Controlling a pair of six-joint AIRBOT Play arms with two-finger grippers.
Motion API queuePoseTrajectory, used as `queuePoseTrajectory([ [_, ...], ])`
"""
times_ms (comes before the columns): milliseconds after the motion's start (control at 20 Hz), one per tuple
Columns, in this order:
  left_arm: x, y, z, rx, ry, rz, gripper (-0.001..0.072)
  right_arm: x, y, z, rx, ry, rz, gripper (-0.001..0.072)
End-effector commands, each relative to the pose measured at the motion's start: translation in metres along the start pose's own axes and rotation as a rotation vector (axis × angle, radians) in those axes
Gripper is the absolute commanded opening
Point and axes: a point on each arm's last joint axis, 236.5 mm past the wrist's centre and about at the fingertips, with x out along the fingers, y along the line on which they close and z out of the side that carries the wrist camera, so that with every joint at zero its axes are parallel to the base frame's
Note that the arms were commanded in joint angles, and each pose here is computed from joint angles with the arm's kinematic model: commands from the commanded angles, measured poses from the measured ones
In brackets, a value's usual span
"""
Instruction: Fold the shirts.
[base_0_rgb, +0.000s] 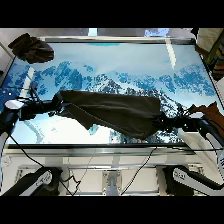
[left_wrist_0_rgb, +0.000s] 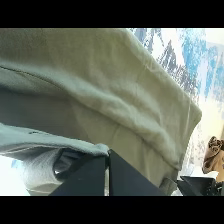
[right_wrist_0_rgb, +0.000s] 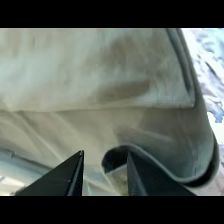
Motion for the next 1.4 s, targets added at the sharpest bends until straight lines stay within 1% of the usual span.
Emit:
queuePoseTrajectory([
  [0, 0.0, 0.0, 0.0, 0.009, -0.001, 0.0, 0.0015, 0.0, 0.001, -0.01, -0.005, 0.045, 0.003, 0.0305],
  [300, 0.0, 0.0, 0.0, 0.009, -0.001, 0.0, 0.0015, -0.001, 0.001, -0.014, -0.015, 0.061, 0.001, 0.0305],
  [450, 0.0, 0.0, 0.0, 0.009, 0.0, 0.0, 0.0015, -0.002, -0.003, -0.025, -0.03, 0.106, -0.015, 0.0305],
  [650, 0.0, 0.0, -0.001, 0.009, 0.002, 0.0, 0.0015, -0.011, -0.006, -0.008, -0.112, 0.072, -0.074, 0.0305],
  [900, 0.0, 0.0, 0.0, 0.009, -0.001, 0.0, 0.0015, -0.02, -0.029, -0.024, -0.105, 0.157, -0.194, 0.0314],
  [1000, 0.0, 0.0, 0.0, 0.008, -0.001, 0.0, 0.0015, -0.019, -0.027, -0.027, -0.099, 0.166, -0.183, 0.0316],
  [1050, 0.0, 0.0, 0.0, 0.009, -0.001, 0.0, 0.0015, -0.018, -0.025, -0.027, -0.102, 0.166, -0.178, 0.0328],
  [1200, 0.0, 0.0, 0.0, 0.023, -0.001, 0.0, 0.0015, -0.009, -0.004, -0.028, -0.119, 0.153, -0.118, 0.0335],
  [1350, 0.0, 0.0, 0.0, 0.024, -0.001, 0.0, 0.0015, -0.002, -0.001, -0.022, -0.153, 0.117, -0.132, 0.0335],
])
